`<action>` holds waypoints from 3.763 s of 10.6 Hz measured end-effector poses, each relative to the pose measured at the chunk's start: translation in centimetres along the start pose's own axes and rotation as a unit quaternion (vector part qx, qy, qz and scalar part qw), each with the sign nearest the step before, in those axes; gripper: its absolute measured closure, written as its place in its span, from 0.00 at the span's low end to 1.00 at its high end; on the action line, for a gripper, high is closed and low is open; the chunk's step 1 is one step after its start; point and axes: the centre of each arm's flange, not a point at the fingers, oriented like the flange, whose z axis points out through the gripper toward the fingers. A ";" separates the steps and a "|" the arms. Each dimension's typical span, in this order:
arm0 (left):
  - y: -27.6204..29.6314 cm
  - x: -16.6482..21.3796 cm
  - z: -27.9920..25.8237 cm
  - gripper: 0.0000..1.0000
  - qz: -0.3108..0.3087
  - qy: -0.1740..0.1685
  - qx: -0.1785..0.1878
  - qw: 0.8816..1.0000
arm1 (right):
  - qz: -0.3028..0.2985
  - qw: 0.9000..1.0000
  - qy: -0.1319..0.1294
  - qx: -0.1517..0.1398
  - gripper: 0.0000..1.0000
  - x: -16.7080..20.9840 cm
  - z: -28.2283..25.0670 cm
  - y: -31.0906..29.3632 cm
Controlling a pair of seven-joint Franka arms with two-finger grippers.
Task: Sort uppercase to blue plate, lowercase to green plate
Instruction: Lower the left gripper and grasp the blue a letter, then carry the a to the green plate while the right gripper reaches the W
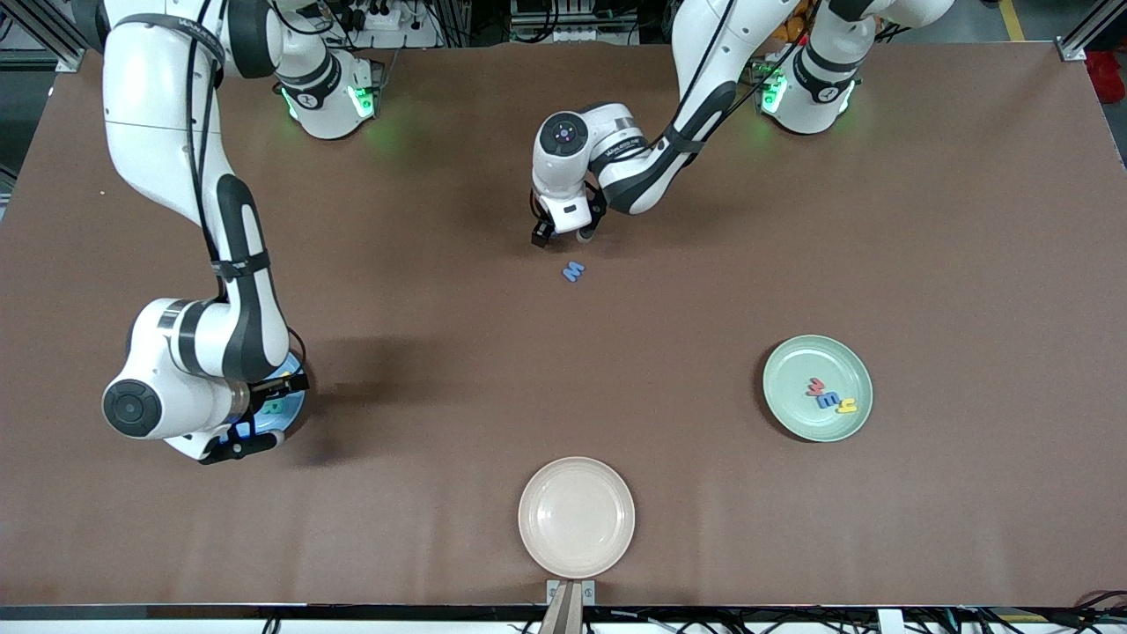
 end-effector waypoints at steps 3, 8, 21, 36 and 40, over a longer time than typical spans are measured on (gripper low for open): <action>0.3 -0.1 0.0 0.41 0.003 0.000 -0.003 1.000 | -0.001 1.000 0.000 0.000 0.00 0.0 0.0 -0.1; 0.6 -0.2 -0.2 0.72 0.006 -0.001 -0.008 1.000 | -0.004 1.000 -0.001 0.002 0.00 0.1 0.1 -0.5; 16.3 17.2 -16.9 0.72 0.157 0.044 -0.035 0.986 | -0.029 0.999 -0.028 -0.010 0.00 1.0 0.0 -14.0; 14.7 50.7 -19.5 0.64 0.471 0.032 0.059 0.880 | -0.232 0.969 0.079 -0.023 0.00 -10.8 2.0 -56.6; 14.4 52.9 -21.2 0.28 0.499 0.043 0.054 0.864 | -0.234 0.966 0.111 -0.023 0.00 -12.3 8.2 -56.5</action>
